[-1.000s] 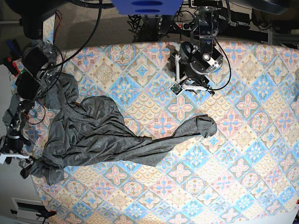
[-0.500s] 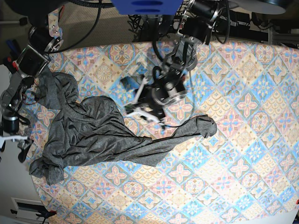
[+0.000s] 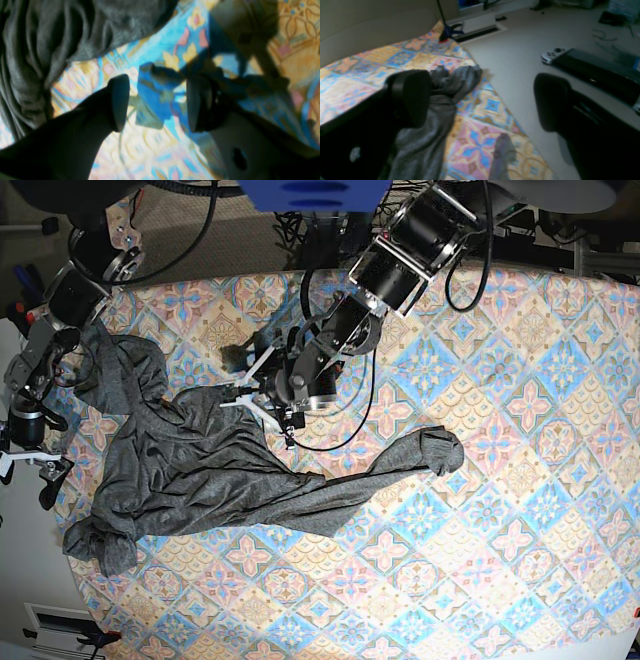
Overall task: Layout the t-shirt on the table in an organized manner, then fold the t-shirt properly
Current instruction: 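Reach the left gripper into the shirt middle and grasp the fabric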
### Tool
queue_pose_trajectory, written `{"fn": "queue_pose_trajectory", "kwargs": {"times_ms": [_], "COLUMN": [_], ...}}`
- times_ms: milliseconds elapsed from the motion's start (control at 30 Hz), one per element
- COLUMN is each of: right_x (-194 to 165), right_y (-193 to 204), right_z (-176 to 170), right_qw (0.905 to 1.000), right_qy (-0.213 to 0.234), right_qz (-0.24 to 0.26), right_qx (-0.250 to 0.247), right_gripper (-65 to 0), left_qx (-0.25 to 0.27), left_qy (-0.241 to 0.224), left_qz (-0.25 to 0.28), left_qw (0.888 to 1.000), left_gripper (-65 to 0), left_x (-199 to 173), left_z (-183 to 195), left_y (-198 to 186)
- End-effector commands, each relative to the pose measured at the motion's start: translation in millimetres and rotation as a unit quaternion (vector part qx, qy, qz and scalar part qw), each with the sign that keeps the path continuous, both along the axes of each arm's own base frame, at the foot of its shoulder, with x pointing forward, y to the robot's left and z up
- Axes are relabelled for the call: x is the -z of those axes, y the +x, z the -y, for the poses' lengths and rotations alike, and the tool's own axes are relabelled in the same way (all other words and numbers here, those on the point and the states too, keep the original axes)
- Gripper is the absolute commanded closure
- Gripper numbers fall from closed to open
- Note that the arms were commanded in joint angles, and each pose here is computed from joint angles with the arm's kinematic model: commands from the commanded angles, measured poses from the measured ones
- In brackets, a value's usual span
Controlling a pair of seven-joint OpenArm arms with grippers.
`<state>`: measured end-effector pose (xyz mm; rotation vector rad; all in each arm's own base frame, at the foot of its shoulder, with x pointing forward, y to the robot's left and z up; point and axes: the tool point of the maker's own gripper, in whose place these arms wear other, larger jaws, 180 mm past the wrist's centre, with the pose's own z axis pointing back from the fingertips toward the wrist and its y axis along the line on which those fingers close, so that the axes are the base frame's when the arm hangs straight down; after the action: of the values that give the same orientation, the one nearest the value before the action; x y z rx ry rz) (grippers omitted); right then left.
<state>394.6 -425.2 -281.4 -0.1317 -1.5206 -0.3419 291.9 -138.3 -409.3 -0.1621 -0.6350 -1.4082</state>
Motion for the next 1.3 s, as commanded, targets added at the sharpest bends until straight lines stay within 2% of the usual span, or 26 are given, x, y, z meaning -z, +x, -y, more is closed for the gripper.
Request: {"fn": "queue_pose_trajectory", "kwargs": {"times_ms": [0,67,233,433,567,633,667,733,767,800,900,1033,1167,1267], "right_x": [-34.6,-37.0,-34.6,-48.7,-53.6,-53.0,-53.0,-43.2,-35.7,-35.2,-39.0,-39.0,-37.7,-31.2], "right_y": [4.7,5.0,4.2,7.1,8.0,7.6,7.6,1.9,-1.3,-3.5,-5.8,-6.1,-6.4,-10.5], "right_z": [10.4,9.7,1.3,-9.8,-13.8,-13.8,-13.8,-13.8,-15.8,-16.0,-16.7,-16.8,-17.3,-17.3], "right_qw": [0.9989,0.9987,0.9993,0.9988,0.9984,0.9984,0.9984,0.9988,0.9991,0.9990,0.9986,0.9986,0.9987,0.9988], "right_qy": [-0.022,-0.024,-0.025,-0.035,-0.038,-0.038,-0.038,-0.038,-0.035,-0.038,-0.045,-0.046,-0.045,-0.045], "right_qz": [0.042,0.045,0.026,0.033,0.040,0.040,0.040,0.027,0.021,0.019,0.022,0.021,0.020,0.012], "right_qx": [0.006,0.005,-0.003,-0.012,-0.014,-0.014,-0.014,-0.015,-0.015,-0.016,-0.017,-0.017,-0.017,-0.018], "right_gripper": [-62.5,-62.5,-62.5,-62.5,-62.5,-62.5,-62.5,-62.5,-62.5,-62.5,-62.5,-62.5,-62.5,-62.5], "left_qx": [0.002,0.003,-0.010,0.015,0.013,0.009,0.007,0.001,-0.002,-0.009,-0.036,-0.038,-0.029,-0.032], "left_qy": [-0.011,-0.015,-0.072,-0.058,-0.094,-0.098,-0.091,-0.079,-0.071,-0.067,-0.077,-0.083,-0.108,-0.126], "left_qz": [0.014,0.011,0.004,-0.039,-0.063,-0.076,-0.085,-0.103,-0.109,-0.113,-0.101,-0.106,-0.104,-0.086], "left_qw": [1.000,1.000,0.997,0.997,0.993,0.992,0.992,0.992,0.991,0.991,0.991,0.990,0.988,0.988], "left_gripper": [-35.4,-35.4,-35.4,-35.0,-34.7,-30.9,-26.7,-13.9,-4.2,0.0,0.0,0.0,0.0,0.0], "left_x": [-12.8,-13.9,-24.3,8.9,8.1,11.5,19.0,32.2,38.2,42.3,41.9,44.6,31.8,15.9], "left_z": [7.9,9.4,24.5,30.5,39.7,40.0,36.9,30.9,27.0,23.9,23.8,26.2,41.1,30.1], "left_y": [9.4,13.0,21.4,12.2,6.8,3.3,0.4,-3.5,-3.8,-2.8,5.4,-2.5,-29.8,-46.1]}}
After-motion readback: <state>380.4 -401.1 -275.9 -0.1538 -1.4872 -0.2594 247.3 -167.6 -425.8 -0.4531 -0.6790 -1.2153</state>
